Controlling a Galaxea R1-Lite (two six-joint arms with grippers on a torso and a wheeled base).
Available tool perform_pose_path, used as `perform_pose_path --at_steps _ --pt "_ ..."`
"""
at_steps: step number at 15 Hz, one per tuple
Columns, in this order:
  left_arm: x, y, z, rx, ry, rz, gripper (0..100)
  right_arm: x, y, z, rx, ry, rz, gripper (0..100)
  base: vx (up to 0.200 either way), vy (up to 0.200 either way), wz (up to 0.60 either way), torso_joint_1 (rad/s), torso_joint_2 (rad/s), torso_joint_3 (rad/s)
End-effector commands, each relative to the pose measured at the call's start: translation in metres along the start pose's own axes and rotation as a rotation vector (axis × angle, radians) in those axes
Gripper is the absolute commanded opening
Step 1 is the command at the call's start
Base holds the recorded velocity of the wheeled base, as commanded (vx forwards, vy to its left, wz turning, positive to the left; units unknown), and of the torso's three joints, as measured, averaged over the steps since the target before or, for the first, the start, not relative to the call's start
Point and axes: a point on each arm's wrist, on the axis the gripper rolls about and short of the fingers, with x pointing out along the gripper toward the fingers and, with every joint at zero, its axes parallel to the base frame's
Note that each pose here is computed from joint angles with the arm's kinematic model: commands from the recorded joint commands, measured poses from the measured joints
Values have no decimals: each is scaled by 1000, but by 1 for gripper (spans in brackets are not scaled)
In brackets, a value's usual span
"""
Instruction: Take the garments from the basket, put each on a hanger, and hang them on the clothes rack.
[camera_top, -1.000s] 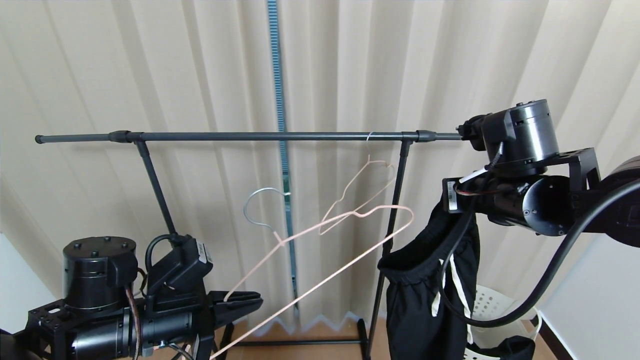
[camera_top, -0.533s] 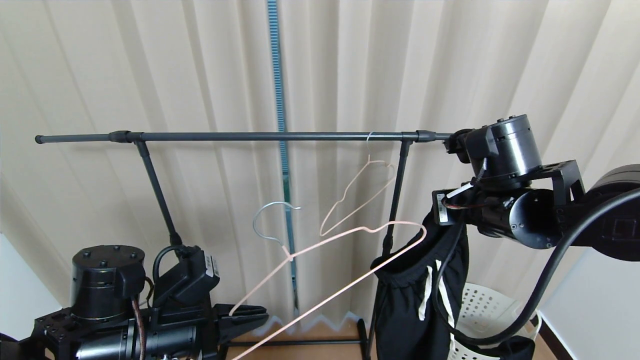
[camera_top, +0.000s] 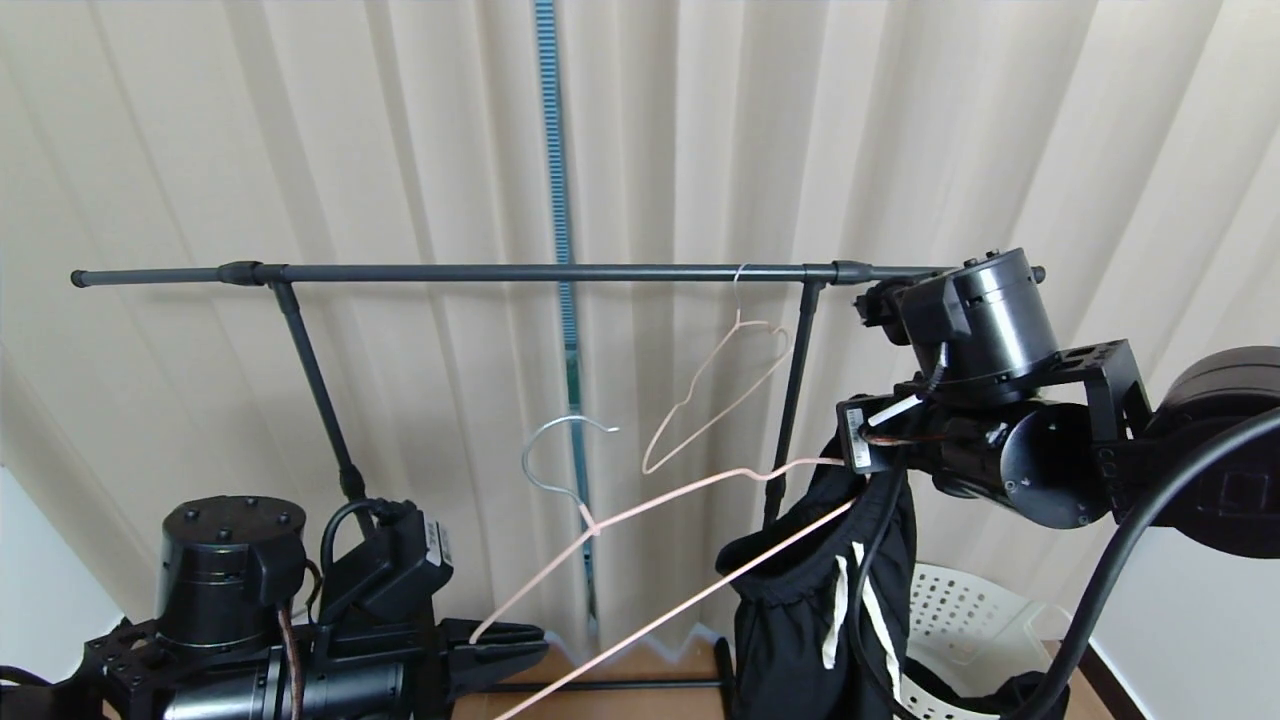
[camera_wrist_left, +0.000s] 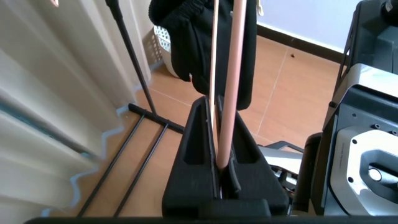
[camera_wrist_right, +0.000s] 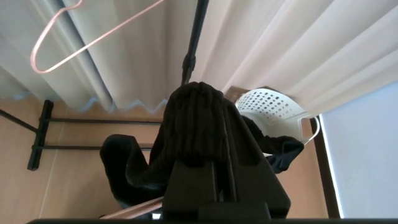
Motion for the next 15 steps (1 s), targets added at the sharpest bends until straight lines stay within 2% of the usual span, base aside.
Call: perform_pose_path --at_steps 1,6,9,13,15 --pt "6 1 -4 -12 21 -12 0 1 7 -5 -20 9 4 0 0 0 0 0 0 0" --pt "11 3 -3 -29 23 -16 0 -2 24 -15 -31 -44 -3 0 0 0 0 0 0 0" --pt "12 6 1 -67 12 -4 0 -14 33 -18 -46 -70 -8 0 0 0 0 0 0 0" --pt "15 8 0 -72 20 4 0 -33 50 -27 -68 -102 12 0 0 0 0 0 0 0" --pt "16 10 -2 -78 30 16 0 -35 52 -27 -61 -120 2 0 0 0 0 0 0 0"
